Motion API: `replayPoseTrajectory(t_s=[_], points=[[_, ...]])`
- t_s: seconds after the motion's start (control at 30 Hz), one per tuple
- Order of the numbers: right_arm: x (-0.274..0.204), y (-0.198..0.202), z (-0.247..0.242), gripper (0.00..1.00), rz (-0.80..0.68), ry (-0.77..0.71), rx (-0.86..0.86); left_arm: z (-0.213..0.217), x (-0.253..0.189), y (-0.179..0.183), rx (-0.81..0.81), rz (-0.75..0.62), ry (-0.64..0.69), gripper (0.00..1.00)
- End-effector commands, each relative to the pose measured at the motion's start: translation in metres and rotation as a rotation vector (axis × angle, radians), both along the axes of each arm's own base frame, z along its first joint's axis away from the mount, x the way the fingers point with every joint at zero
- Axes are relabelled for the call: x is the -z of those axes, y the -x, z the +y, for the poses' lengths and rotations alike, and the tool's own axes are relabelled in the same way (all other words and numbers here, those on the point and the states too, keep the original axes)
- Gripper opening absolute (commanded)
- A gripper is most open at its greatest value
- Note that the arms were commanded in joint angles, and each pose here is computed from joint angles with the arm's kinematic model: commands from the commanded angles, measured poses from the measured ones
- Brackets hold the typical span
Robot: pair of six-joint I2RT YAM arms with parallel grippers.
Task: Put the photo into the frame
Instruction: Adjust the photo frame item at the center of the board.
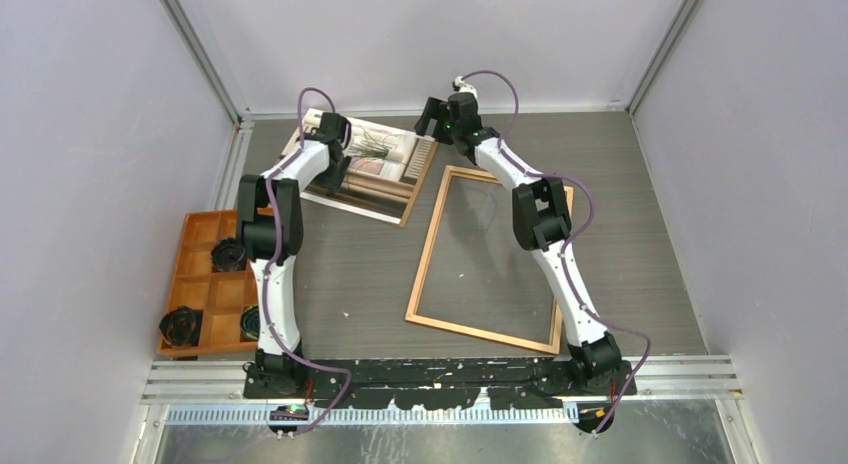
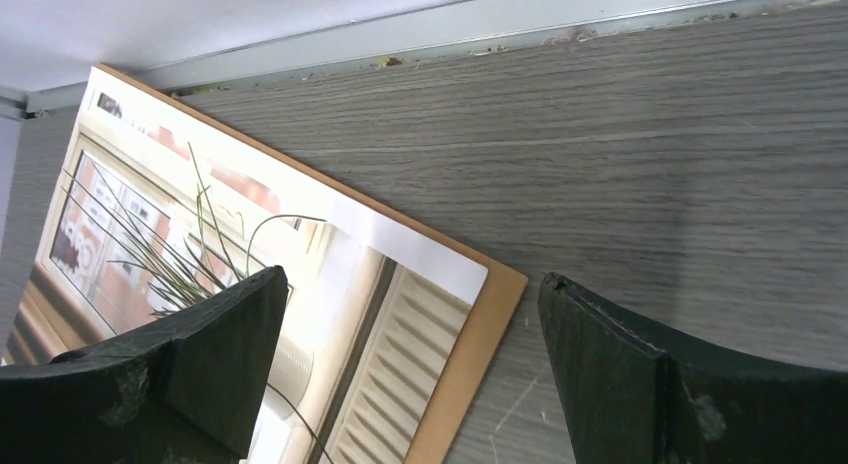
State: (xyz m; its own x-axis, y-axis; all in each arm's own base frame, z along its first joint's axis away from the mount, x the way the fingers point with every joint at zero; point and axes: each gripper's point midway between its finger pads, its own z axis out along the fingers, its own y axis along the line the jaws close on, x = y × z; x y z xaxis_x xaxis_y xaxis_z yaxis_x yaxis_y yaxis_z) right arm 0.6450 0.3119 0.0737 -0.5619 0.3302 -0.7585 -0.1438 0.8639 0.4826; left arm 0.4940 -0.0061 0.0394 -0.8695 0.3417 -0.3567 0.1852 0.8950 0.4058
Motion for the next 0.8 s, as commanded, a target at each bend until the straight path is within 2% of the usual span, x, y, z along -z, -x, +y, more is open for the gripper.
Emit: replayPoseTrajectory(t_s=[0.0,0.37,0.63,0.77], points=[[-0.011,-0.010,0.014,1.00,-0.035,-0.068,-0.037,-0.005,0.027,0.033,0.033,0.137,0.047,0.57],[0.019,-0.004,0.024,0.99,0.035,-0.132,-0.097,-0.005,0.023,0.035,0.043,0.137,0.048,0.57],[-0.002,-0.020,0.005,0.98,-0.060,-0.055,-0.029,-0.003,0.021,0.041,0.057,0.145,0.042,0.57],[0.003,-0.024,0.000,0.98,-0.051,-0.056,0.004,-0.004,0.021,0.042,0.058,0.148,0.046,0.57]])
